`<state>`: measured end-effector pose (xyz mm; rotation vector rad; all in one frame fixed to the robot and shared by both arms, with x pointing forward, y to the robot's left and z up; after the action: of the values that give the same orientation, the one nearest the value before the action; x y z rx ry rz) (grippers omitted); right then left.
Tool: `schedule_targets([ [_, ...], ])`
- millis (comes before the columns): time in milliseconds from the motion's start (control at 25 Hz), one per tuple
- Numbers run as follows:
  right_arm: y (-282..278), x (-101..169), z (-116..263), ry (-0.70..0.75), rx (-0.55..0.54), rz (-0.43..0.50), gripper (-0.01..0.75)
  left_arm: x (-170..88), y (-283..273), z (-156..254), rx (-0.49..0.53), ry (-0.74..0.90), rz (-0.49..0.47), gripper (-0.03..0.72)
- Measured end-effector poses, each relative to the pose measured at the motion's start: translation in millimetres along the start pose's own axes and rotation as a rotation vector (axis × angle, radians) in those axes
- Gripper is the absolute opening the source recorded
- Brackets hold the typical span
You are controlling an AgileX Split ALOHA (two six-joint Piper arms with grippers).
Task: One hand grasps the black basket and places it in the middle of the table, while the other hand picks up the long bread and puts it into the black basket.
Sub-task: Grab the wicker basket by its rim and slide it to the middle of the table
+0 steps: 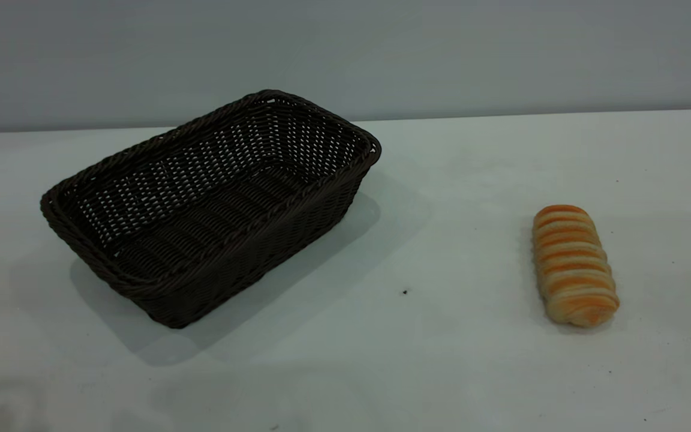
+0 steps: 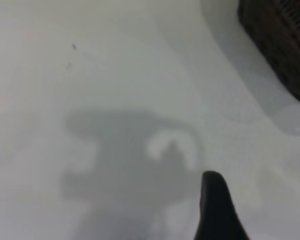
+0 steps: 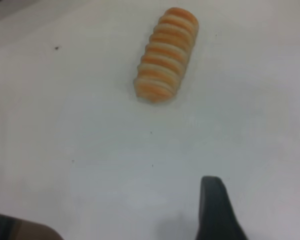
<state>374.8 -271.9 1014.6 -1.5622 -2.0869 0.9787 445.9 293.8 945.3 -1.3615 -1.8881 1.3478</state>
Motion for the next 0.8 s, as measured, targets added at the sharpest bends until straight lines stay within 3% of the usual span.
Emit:
schedule_targets([
  [200, 1, -1, -3, 0.001, -0.019, 0.005, 0.443, -20, 42, -15, 0.113, -0.092, -0.021, 0.503],
  [440, 1, -1, -3, 0.002, -0.019, 0.005, 0.443, -49, 75, -38, 0.190, -0.230, 0.019, 0.503],
  [800, 1, -2, -6, 0.002, -0.042, 0.011, 0.444, -80, 115, -57, 0.314, -0.274, 0.048, 0.503],
])
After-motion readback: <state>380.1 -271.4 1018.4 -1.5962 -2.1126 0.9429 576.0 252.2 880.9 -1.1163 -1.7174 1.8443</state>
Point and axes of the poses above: a point on each arm's last joint axis where the gripper is mounted, y pointing out along that axis toward the gripper, x along the wrist's bending axis when the last joint is at zero, z = x × y, the point moved 4 cm from there along y, pointing out along that axis toward the gripper, and after that the axes turned 10 degrees about -y, right-handed, at the moved point
